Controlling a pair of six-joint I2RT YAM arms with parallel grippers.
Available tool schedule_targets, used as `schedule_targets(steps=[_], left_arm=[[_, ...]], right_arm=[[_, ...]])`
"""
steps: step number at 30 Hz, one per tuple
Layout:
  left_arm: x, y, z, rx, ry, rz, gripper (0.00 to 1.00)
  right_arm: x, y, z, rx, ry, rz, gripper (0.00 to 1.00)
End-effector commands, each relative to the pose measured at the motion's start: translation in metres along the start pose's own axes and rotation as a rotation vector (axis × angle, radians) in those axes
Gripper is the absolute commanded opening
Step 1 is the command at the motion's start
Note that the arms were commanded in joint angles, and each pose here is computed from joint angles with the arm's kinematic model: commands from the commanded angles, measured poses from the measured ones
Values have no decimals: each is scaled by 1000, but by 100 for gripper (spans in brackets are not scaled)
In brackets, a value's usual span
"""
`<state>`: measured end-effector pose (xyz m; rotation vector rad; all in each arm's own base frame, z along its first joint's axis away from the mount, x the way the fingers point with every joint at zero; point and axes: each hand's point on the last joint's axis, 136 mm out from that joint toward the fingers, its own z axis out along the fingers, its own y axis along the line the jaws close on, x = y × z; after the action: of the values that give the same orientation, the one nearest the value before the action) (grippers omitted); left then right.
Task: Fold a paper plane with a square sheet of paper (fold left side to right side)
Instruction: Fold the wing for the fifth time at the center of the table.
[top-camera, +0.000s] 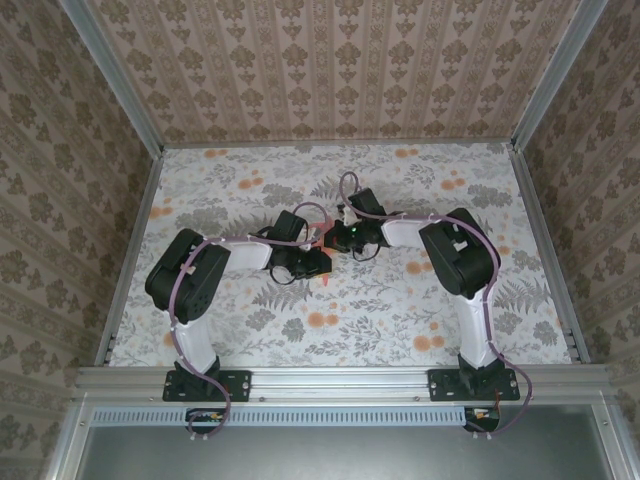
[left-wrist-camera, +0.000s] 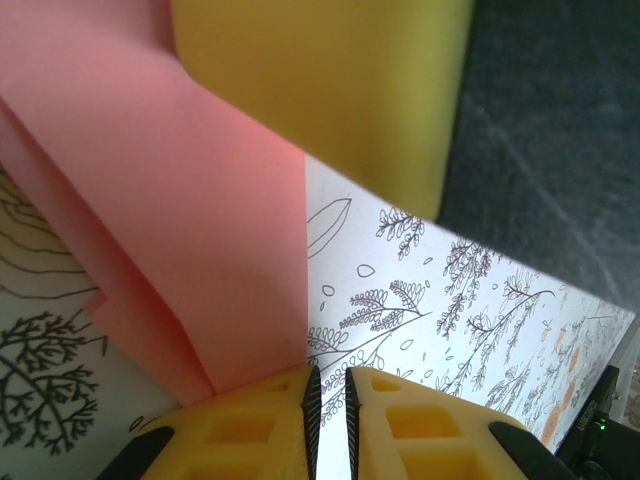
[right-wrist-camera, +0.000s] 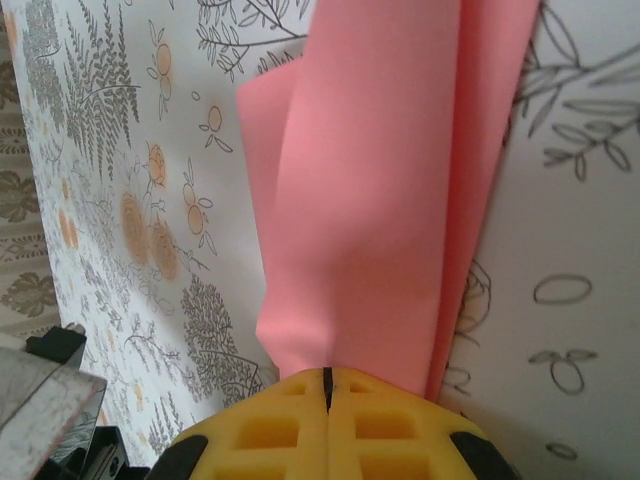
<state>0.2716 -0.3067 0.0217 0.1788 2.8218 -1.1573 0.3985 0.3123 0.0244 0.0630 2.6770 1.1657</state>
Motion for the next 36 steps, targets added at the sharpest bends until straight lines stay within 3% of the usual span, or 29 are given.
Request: schedule_targets(steps=[1,36], left_arm=[[36,35,5,-134,103,-71,18],[43,39,5,-141,118,-77,17]], right_arm=[[-6,-15,4,50,0,-9,0],[-89,-44,12,84,-65,-14,0]])
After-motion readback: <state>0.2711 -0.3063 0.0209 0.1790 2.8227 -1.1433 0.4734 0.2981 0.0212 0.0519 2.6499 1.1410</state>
